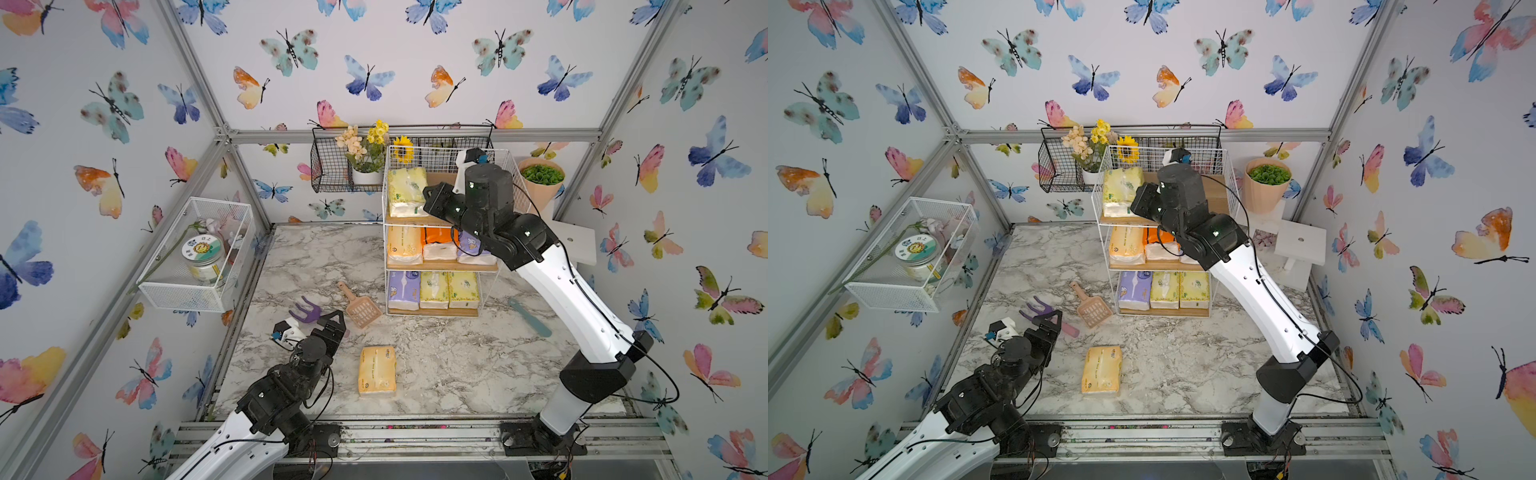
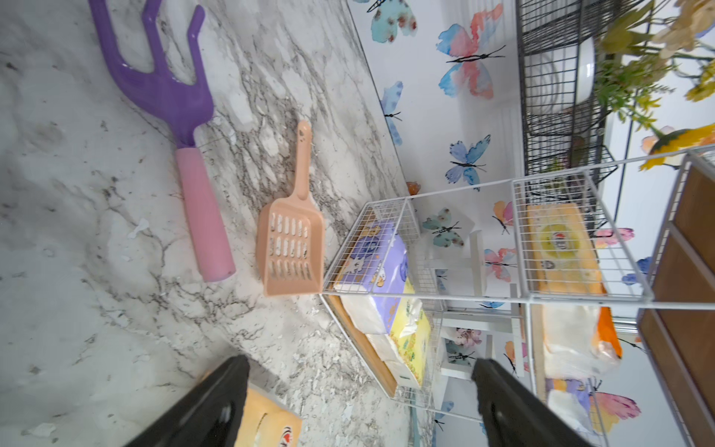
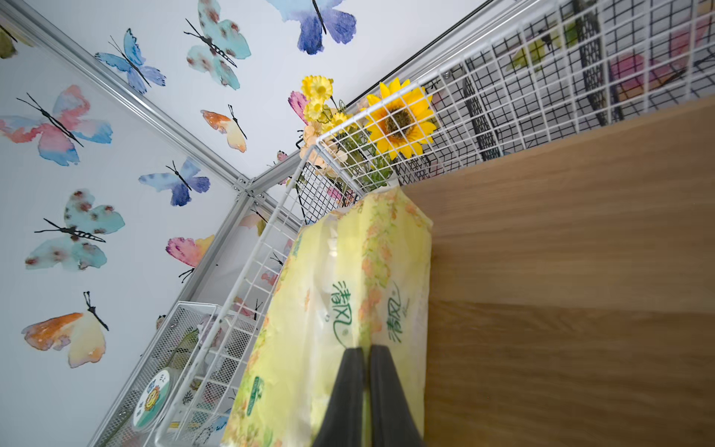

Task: Remove the tissue boxes from the shelf
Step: Pick up a box of tissues from the shelf.

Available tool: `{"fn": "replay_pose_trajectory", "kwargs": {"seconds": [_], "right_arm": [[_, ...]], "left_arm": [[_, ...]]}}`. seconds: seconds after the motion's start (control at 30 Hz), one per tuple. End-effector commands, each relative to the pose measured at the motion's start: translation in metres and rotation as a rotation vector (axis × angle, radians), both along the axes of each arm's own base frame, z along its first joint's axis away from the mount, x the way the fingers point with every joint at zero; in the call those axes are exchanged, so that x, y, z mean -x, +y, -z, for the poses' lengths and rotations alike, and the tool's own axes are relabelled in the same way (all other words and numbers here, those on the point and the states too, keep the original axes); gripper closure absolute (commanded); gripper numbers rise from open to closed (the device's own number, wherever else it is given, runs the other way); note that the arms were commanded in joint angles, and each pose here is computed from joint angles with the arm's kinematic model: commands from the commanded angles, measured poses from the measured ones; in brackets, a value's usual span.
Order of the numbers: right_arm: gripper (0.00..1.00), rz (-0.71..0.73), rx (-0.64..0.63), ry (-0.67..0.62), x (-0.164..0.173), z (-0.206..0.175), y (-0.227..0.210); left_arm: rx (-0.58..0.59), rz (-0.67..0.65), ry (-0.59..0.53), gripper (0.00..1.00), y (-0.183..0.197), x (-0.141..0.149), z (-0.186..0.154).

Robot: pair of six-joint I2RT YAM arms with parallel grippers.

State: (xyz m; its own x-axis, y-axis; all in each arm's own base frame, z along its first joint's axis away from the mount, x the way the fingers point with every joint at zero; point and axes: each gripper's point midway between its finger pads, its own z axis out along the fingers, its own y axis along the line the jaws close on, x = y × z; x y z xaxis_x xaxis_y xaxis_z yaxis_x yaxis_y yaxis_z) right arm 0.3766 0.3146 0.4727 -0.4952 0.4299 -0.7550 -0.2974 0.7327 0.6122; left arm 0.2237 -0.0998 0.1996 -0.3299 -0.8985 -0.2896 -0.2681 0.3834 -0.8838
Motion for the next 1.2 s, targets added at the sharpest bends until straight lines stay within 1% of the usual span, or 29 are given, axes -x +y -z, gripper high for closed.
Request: {"fn": "replay_pose_trajectory", "kwargs": {"seconds": [0.0, 0.03, 0.1, 0.2, 0.3, 0.4, 0.57, 0.67, 0.77, 0.87, 0.9, 1.0, 1.17], "right_arm": [[0.99, -0.027, -0.040, -0.024, 0.021, -0.021, -0.014], [0.99, -0.030, -0.044, -0.025, 0.024, -0.022, -0.016], [0.99, -0.037, -0.052, -0.025, 0.033, -0.024, -0.023], [0.99, -0.056, -0.048, -0.022, 0.047, -0.022, -0.032], [0.99, -0.055, -0.030, -0.006, 0.058, -0.017, -0.042], [0.99, -0.053, -0.024, 0.009, 0.067, -0.014, -0.051], [0.99, -0.067, -0.055, 0.027, 0.079, -0.011, -0.057], [0.99, -0.077, -0.071, 0.042, 0.085, -0.009, -0.059], [0.99, -0.091, -0.085, 0.053, 0.090, -0.007, -0.060], [0.99, -0.108, -0.095, 0.059, 0.095, -0.005, -0.060], [0.99, -0.111, -0.096, 0.062, 0.096, -0.004, -0.060], [0.99, -0.120, -0.091, 0.074, 0.100, 0.000, -0.061], [0.99, -0.133, -0.081, 0.090, 0.104, 0.007, -0.062]], "left_arm": [[0.062, 0.073, -0.136, 0.04, -0.019, -0.009, -0.054], [0.071, 0.104, -0.180, 0.04, -0.026, -0.011, -0.070], [0.096, 0.178, -0.293, 0.04, -0.043, -0.014, -0.114], [0.114, 0.280, -0.407, 0.03, -0.067, -0.017, -0.165], [0.131, 0.366, -0.488, 0.02, -0.090, -0.020, -0.208], [0.166, 0.443, -0.536, 0.01, -0.112, -0.023, -0.239], [0.251, 0.543, -0.526, 0.00, -0.147, -0.034, -0.263], [0.302, 0.598, -0.498, 0.00, -0.166, -0.039, -0.265], [0.363, 0.644, -0.492, 0.00, -0.180, -0.041, -0.267], [0.392, 0.678, -0.475, 0.00, -0.192, -0.044, -0.265], [0.394, 0.686, -0.475, 0.02, -0.195, -0.045, -0.265], [0.405, 0.704, -0.486, 0.10, -0.202, -0.045, -0.269], [0.419, 0.732, -0.497, 0.28, -0.209, -0.043, -0.276]]}}
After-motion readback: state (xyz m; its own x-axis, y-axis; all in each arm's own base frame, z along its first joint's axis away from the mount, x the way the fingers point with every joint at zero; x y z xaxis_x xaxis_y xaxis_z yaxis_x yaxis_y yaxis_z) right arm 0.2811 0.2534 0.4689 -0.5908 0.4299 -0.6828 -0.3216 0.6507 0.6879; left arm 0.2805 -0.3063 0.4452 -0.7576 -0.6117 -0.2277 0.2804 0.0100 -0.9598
